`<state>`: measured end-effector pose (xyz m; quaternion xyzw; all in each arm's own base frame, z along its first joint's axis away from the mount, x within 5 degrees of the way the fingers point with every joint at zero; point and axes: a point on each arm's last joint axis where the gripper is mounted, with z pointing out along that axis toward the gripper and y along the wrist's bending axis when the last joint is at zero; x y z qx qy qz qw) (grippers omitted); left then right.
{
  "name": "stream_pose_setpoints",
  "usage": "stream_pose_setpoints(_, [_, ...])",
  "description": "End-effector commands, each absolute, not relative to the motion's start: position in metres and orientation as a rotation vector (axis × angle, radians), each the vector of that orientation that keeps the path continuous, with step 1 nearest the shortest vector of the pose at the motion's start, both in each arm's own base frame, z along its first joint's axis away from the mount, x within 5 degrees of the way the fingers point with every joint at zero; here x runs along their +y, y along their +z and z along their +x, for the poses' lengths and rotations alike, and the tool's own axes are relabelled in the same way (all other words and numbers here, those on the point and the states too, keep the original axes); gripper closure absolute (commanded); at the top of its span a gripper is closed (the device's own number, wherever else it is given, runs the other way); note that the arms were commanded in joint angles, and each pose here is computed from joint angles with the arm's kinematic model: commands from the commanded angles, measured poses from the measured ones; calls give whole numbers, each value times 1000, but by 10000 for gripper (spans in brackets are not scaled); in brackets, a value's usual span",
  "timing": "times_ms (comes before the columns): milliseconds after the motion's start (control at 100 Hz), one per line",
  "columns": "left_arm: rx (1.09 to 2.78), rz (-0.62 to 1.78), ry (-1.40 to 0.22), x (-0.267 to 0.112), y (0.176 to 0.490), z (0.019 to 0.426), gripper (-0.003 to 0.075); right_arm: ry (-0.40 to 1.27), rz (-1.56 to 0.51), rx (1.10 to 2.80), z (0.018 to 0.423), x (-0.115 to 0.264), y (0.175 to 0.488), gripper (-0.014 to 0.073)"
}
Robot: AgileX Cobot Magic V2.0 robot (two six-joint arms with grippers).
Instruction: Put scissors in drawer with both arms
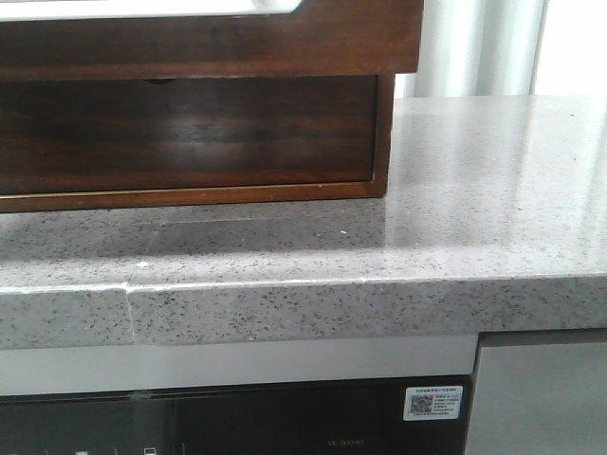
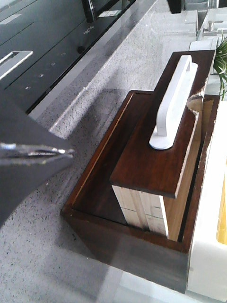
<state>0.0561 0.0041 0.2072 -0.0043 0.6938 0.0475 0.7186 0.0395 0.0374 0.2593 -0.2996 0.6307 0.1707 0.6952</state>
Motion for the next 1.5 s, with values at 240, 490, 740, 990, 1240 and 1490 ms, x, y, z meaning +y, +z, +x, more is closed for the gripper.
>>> stream_pose_setpoints(240, [1720, 0, 75, 3, 186, 53, 717, 365, -603, 1356, 41, 34, 272, 691])
stream_pose_setpoints(490, [1712, 1, 75, 3, 187, 53, 717, 365, -603, 1356, 41, 34, 272, 691])
stream_pose_setpoints(740, [1712, 1, 75, 3, 187, 53, 717, 365, -603, 1356, 41, 34, 272, 691])
stream_pose_setpoints(990, [1712, 1, 75, 3, 187, 53, 717, 364, -601, 1356, 41, 34, 272, 691])
stream_pose_setpoints(1240, [1712, 1, 75, 3, 187, 53, 717, 354, -573, 1332, 42, 33, 274, 691])
stream_pose_setpoints(1490, [1712, 1, 75, 3, 187, 53, 717, 291, -497, 1301, 45, 27, 279, 691])
